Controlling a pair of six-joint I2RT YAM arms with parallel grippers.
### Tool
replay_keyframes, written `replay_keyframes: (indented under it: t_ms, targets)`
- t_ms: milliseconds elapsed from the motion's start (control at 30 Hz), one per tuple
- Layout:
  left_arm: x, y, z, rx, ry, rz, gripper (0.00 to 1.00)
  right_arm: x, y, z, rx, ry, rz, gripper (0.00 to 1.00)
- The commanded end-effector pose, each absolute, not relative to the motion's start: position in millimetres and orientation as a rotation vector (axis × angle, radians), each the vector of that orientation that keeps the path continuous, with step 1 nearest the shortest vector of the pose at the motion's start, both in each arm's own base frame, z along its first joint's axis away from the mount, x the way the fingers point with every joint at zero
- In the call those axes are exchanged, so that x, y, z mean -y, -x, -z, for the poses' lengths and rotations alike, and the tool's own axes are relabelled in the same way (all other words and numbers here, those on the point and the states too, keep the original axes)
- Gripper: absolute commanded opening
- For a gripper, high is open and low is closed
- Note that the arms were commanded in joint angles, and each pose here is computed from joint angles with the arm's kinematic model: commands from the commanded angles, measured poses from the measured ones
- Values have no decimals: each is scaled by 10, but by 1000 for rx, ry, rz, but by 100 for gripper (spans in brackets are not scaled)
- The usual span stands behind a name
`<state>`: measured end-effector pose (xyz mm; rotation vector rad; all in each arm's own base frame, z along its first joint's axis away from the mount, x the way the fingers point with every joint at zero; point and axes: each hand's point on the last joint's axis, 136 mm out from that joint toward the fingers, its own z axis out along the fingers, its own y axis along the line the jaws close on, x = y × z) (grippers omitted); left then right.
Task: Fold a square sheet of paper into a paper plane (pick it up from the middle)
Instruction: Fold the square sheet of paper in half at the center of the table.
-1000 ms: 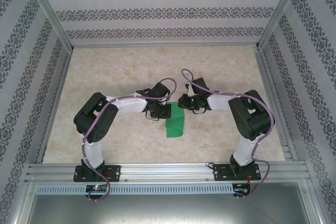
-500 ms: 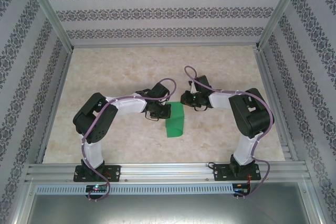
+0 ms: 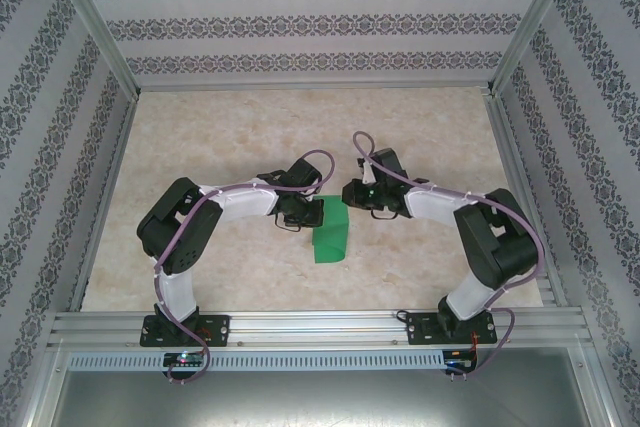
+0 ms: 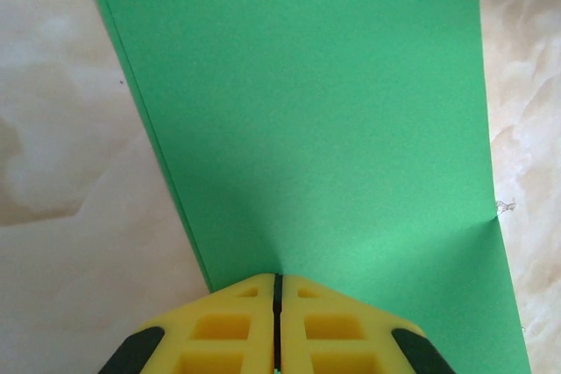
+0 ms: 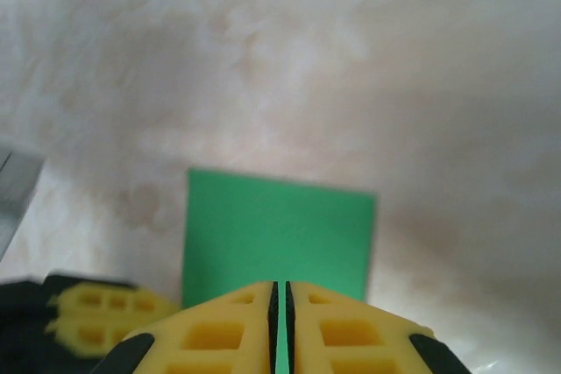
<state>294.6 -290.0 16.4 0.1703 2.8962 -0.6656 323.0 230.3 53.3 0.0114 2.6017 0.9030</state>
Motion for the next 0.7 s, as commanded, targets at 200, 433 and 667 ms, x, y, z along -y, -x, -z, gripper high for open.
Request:
replay_keyframes:
  t_ms: [200,433,667]
  targets:
    - [2510,-2590,293,-3117,-176,392,10,-2389,-2777,-222,-2771,64,-901,14]
    - [2523,-2611,297,-3123,-182,383,10,-2276,-2663,-43,-2849,104,-824,14]
    - [2502,-2611,282,-3123,-188,366,10,-2053,-2563,29,-2890,84,-758,15]
